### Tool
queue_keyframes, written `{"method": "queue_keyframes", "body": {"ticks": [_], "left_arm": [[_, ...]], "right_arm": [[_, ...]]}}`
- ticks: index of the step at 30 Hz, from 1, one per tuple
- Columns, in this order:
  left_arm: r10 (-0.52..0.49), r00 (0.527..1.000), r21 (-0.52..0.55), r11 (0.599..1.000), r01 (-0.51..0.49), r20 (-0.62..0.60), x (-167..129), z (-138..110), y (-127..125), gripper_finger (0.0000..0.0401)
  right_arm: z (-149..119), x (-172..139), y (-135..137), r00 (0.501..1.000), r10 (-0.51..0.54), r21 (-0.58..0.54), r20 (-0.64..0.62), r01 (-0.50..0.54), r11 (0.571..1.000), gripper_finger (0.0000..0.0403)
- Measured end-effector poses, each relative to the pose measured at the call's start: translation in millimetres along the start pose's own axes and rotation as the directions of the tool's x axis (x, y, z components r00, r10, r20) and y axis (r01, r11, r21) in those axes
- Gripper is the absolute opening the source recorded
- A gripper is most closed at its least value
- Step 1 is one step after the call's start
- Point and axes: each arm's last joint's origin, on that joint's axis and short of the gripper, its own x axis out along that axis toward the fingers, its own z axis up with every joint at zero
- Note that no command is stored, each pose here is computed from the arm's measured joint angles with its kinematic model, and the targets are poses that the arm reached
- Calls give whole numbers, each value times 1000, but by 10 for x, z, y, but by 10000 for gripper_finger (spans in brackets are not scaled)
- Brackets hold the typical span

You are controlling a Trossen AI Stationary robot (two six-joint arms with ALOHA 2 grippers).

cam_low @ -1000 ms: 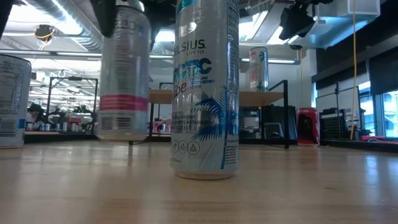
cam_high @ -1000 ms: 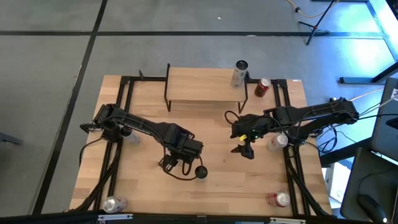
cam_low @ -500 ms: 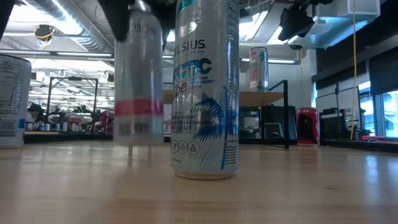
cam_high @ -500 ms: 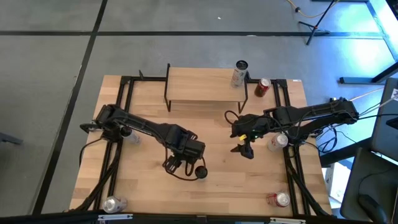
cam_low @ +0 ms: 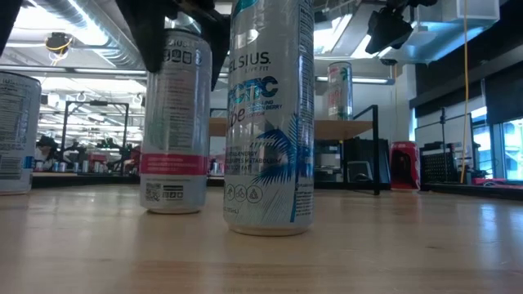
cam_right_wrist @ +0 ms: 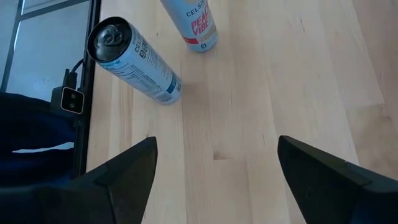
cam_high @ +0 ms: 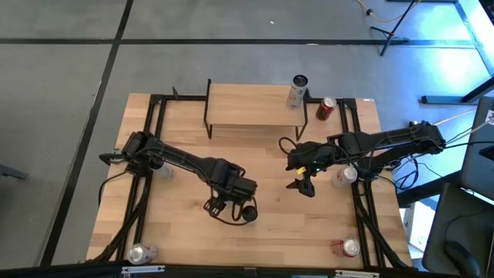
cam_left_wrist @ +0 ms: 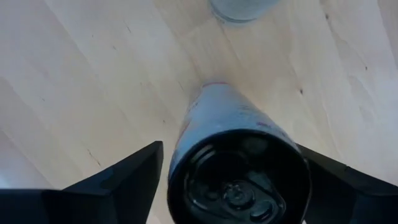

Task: Place canned beverage on shelf
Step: Put the white-pink soda can on the shelf aligned with the other white-pink soda can

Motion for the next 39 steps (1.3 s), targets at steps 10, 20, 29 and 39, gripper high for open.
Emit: {"method": "queue_keyframes", "body": {"ticks": [10, 20, 29, 39], "left_arm": [[13, 999, -197, 980, -5, 35, -438, -42, 5, 324], [228, 962, -861, 509, 13, 149, -1043, -403, -148, 325], [329, 936, -992, 33, 121, 125, -949, -313, -480, 325], [228, 974, -993, -109, 47, 21, -448, -27, -391, 325]], "right_arm": [[1, 0, 0, 1000, 0, -2, 1, 0, 1000, 319], [-1, 0, 0, 1000, 0, -4, -1, 0, 1000, 319], [-2, 0, -2, 1000, -1, -4, -2, 1, 1000, 319], [-9, 0, -4, 1000, -3, -29, -9, 3, 1000, 319]]}}
